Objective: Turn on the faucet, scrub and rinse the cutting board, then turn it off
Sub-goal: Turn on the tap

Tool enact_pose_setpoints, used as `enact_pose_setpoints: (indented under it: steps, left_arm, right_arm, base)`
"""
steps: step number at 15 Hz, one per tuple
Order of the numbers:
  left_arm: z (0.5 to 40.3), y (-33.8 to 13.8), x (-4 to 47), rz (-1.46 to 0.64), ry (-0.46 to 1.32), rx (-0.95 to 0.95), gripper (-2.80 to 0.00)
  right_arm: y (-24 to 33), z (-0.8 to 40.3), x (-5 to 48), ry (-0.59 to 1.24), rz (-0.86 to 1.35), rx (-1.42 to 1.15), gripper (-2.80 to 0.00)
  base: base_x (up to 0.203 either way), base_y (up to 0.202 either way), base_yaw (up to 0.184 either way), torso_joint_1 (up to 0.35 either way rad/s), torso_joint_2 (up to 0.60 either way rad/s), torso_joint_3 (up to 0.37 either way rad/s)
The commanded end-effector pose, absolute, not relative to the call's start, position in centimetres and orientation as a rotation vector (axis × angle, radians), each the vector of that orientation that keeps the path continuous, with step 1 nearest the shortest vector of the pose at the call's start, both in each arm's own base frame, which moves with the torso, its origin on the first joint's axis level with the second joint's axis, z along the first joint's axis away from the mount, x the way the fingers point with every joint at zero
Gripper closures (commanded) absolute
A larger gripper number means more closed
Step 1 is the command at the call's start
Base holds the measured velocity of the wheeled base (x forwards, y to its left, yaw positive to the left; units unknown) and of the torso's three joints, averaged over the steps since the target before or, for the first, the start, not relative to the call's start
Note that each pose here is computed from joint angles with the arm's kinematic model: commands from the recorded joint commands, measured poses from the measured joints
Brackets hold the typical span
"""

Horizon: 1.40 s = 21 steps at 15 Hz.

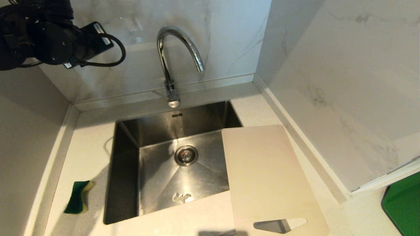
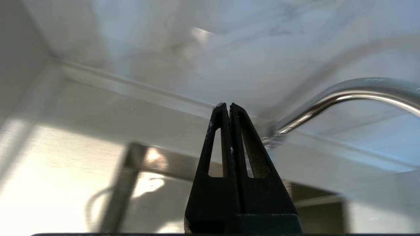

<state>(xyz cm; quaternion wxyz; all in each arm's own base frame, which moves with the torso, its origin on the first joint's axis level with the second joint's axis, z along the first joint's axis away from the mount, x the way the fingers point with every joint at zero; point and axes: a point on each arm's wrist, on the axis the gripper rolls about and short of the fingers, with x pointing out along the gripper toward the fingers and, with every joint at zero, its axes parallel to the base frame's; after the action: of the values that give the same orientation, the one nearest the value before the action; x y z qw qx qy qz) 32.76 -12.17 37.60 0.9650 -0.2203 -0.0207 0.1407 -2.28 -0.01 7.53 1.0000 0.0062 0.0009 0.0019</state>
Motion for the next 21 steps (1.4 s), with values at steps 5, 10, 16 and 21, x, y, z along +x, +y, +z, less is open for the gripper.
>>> enact_pose_setpoints:
  steps: [5, 10, 16, 21]
  left_arm:
    - [35.5, -13.8, 35.3, 0.244, -0.022, -0.479, 0.00]
    - [31.2, -14.8, 39.0, 0.248, 0.050, -0.478, 0.00]
    - [27.9, -16.0, 41.6, 0.242, 0.071, -0.491, 0.00]
    - [26.9, -16.4, 42.2, 0.213, 0.091, -0.510, 0.00]
  right_arm:
    - [0.0, 7.5, -2.3, 0.002, 0.005, 0.012, 0.00]
    - [0.0, 7.5, -2.3, 0.004, 0.005, 0.012, 0.00]
    - [0.0, 7.5, -2.3, 0.004, 0.004, 0.012, 0.00]
    - [0.0, 7.5, -2.3, 0.004, 0.004, 0.012, 0.00]
  base:
    - [0.000, 0.000, 0.000, 0.000, 0.00, 0.000]
    - [0.000, 0.000, 0.000, 0.000, 0.00, 0.000]
    - [0.000, 0.000, 0.000, 0.000, 0.00, 0.000]
    - [0.000, 0.000, 0.000, 0.000, 0.00, 0.000]
